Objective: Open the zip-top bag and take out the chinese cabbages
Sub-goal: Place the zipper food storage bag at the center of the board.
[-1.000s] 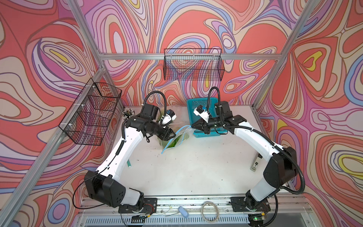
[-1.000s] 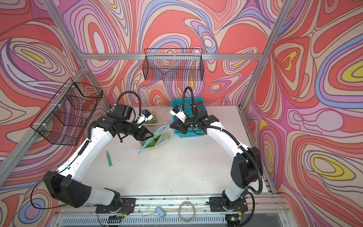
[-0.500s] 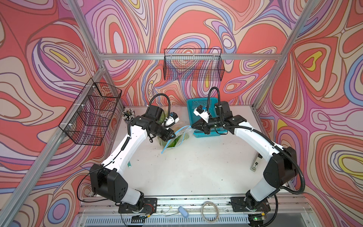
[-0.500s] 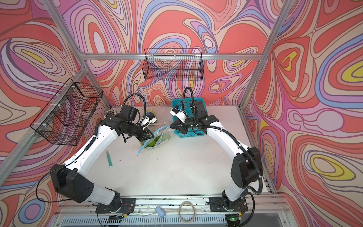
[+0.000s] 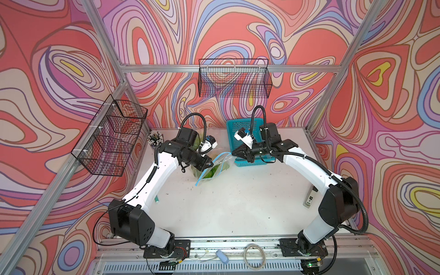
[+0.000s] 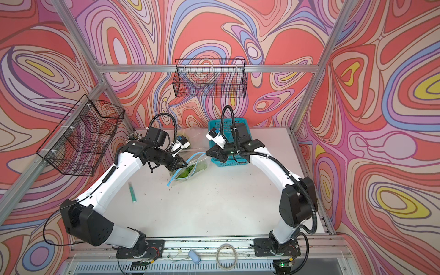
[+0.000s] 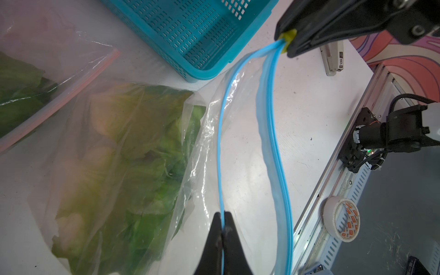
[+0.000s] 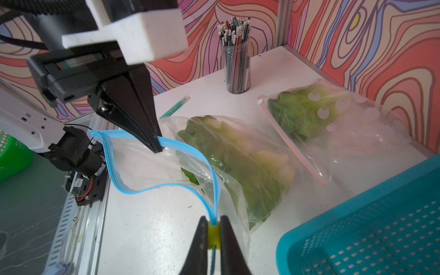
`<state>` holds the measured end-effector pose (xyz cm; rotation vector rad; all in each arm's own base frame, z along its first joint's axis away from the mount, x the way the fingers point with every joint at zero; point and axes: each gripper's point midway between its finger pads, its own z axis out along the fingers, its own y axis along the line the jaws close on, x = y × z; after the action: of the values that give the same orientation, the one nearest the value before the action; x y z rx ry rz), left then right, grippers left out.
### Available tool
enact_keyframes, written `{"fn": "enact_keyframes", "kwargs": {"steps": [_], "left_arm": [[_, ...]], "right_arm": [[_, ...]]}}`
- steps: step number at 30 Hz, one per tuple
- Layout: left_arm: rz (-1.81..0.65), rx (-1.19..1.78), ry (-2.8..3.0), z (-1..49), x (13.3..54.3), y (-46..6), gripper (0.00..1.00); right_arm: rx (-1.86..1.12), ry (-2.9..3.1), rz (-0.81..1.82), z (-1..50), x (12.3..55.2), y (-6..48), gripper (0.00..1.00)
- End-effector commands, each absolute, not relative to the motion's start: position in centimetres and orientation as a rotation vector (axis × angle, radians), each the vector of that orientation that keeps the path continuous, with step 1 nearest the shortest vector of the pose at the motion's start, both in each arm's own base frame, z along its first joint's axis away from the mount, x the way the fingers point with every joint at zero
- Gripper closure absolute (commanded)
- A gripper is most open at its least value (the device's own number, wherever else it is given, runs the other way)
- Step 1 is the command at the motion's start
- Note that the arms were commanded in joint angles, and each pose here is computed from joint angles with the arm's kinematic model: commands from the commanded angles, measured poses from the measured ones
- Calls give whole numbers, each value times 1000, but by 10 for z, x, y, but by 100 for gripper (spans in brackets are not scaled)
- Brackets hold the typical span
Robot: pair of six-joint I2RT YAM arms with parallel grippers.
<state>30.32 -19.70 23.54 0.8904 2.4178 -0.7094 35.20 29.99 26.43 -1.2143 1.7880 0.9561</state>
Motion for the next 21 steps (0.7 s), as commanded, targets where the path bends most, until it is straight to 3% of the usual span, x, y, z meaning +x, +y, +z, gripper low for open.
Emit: {"fn": "enact_keyframes", "kwargs": {"steps": [1,4,7,14,21], "left_arm": [[-719,842,2389,252,300,-199,100],[-694,786,2392,259,303,-195,100],[-673,723,2390,268,304,-191,100],[-568,509,2325,304,311,-171,100],[-340,233,2229,345,323,-128,100]], "right_arm": [[-1196,1747,922,279,361,300,44],[-1152,1739,879,287,366,297,24],[-1098,1725,836,300,369,292,14],[-920,1639,727,341,374,274,5],[-829,1555,703,369,364,262,4]]}}
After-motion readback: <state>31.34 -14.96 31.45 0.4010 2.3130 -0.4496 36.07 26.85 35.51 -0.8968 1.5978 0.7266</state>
